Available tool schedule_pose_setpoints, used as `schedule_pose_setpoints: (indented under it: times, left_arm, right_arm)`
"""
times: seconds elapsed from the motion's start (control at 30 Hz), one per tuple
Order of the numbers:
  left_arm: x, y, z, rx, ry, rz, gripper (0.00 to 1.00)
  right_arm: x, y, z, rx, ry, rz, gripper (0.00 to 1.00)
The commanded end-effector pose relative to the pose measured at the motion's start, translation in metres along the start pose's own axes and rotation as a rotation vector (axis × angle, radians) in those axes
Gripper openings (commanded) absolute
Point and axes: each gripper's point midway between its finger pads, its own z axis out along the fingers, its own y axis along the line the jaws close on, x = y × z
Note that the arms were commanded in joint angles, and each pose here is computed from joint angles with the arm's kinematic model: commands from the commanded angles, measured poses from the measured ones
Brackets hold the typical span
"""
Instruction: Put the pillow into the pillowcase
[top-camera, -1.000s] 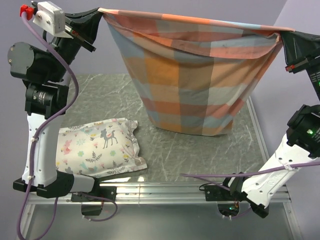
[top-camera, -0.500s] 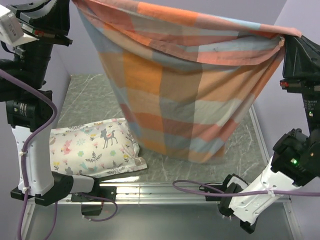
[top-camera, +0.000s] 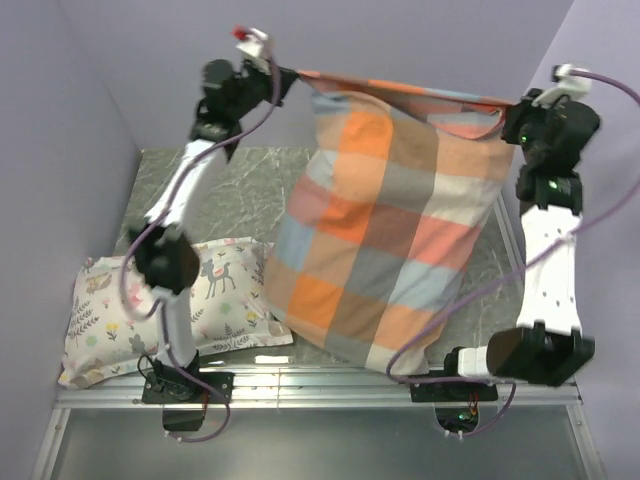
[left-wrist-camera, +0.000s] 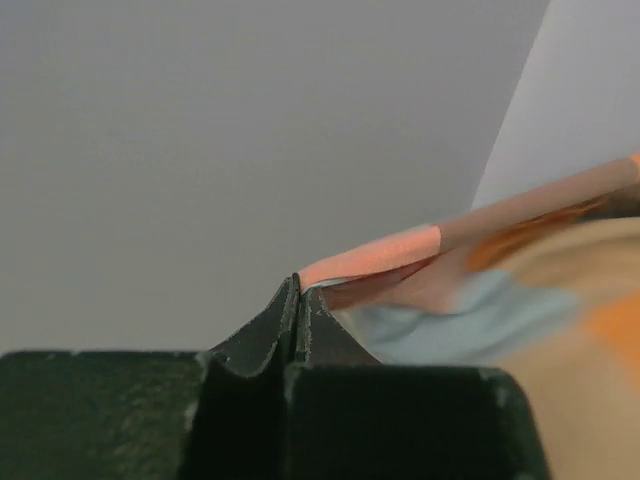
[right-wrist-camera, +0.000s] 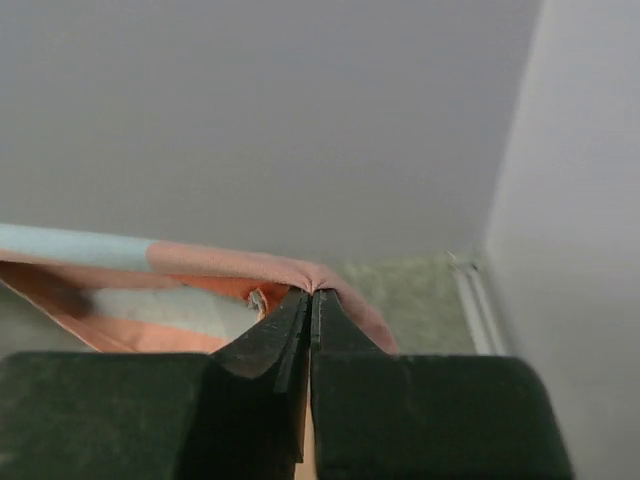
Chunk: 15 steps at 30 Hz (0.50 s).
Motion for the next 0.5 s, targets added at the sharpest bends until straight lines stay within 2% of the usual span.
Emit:
schedule_pose_setpoints:
  times: [0.0, 0.03, 0.07, 0.1, 0.13, 0.17, 0.2, 0.23, 0.27, 0.3, 0.33, 0.43, 0.47]
  left_arm:
    - [0.008, 0.071, 0.038, -0.193, -0.059, 0.079, 0.00]
    - [0.020, 0.083, 0.047, -0.223, -0.041, 0.085, 0.06]
    - [0.022, 0.092, 0.053, -0.251, -0.053, 0.101, 0.38]
    - [0.023, 0.100, 0.055, -0.278, -0.051, 0.132, 0.58]
    - [0.028, 0.106, 0.050, -0.313, -0.017, 0.143, 0.83]
    - [0.027, 0.107, 0.044, -0.329, -0.001, 0.180, 0.99]
    - [0.036, 0.105, 0.023, -0.358, 0.057, 0.197, 0.99]
    - [0.025, 0.103, 0.011, -0.379, 0.022, 0.224, 0.99]
    - [0.031, 0.098, 0.000, -0.368, 0.057, 0.230, 0.99]
    - [0.033, 0.090, -0.018, -0.361, 0.105, 0.227, 0.99]
    - [0.056, 0.083, -0.031, -0.355, 0.221, 0.177, 0.99]
    - [0.087, 0.056, -0.058, -0.294, 0.394, 0.036, 0.99]
    - [0.124, 0.030, -0.075, -0.191, 0.524, -0.055, 0.99]
  right_arm:
    - [-0.023, -0.085, 0.000, 0.440, -0.045, -0.292, 0.19]
    - [-0.011, -0.091, 0.016, 0.455, 0.004, -0.319, 0.40]
    - [-0.040, -0.088, 0.014, 0.490, -0.036, -0.327, 0.67]
    - [-0.031, -0.090, 0.012, 0.493, 0.040, -0.338, 0.75]
    - [-0.023, -0.090, 0.020, 0.485, 0.096, -0.333, 0.85]
    - [-0.054, -0.080, 0.013, 0.466, 0.059, -0.320, 0.92]
    - [-0.038, -0.077, 0.006, 0.443, 0.147, -0.308, 0.93]
    - [-0.038, -0.070, 0.002, 0.406, 0.163, -0.307, 0.93]
    - [-0.028, -0.065, -0.002, 0.373, 0.199, -0.307, 0.93]
    - [-0.014, -0.048, -0.003, 0.258, 0.239, -0.315, 0.93]
    - [0.010, -0.039, -0.013, 0.186, 0.294, -0.333, 0.92]
    - [0.062, 0.008, -0.032, -0.135, 0.393, -0.363, 0.89]
    - [0.099, 0.015, -0.036, -0.188, 0.479, -0.358, 0.87]
